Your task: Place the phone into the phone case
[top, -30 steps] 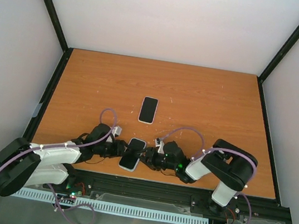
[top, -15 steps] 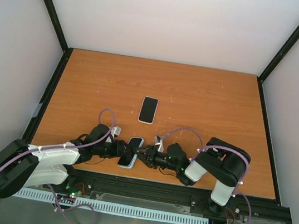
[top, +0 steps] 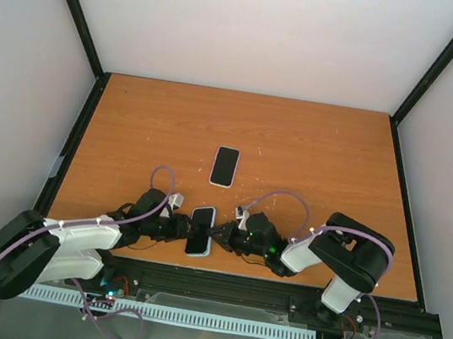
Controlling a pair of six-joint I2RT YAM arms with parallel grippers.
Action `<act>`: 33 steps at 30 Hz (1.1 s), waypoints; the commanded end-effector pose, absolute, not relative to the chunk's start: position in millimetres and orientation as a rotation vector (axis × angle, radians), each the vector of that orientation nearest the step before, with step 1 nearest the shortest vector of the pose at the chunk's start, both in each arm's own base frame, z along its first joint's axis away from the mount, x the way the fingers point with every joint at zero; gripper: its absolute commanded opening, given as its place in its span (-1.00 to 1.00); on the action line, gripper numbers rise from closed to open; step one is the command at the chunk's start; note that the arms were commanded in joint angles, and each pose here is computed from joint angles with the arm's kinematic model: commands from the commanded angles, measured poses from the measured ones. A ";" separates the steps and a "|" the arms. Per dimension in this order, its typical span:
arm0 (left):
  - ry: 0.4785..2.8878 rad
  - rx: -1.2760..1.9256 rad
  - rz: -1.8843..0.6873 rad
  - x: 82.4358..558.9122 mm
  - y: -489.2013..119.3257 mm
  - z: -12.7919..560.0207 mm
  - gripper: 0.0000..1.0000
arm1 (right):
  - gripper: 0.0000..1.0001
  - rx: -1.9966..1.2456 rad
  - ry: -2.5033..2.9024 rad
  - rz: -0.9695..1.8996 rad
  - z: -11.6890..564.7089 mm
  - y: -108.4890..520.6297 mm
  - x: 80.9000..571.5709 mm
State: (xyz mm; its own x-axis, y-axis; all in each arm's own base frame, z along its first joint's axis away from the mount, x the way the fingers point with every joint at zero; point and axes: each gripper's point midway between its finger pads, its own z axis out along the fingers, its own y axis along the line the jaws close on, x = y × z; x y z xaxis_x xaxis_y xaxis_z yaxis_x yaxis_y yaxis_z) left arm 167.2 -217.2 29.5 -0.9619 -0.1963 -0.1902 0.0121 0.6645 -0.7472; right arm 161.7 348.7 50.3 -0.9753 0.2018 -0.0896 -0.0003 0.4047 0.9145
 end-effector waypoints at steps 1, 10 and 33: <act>2.609 -0.105 -1.268 165.3 -229.2 45.3 0.00 | -0.84 0.175 2.447 1.563 56.9 348.5 168.2; 2.510 -0.099 -1.401 167.8 -220.6 71.8 0.27 | -0.85 0.232 2.324 1.717 88.6 336.3 171.9; 2.078 0.056 -1.858 141.8 -228.0 175.1 -0.56 | -0.81 0.156 1.925 2.025 206.6 323.0 167.8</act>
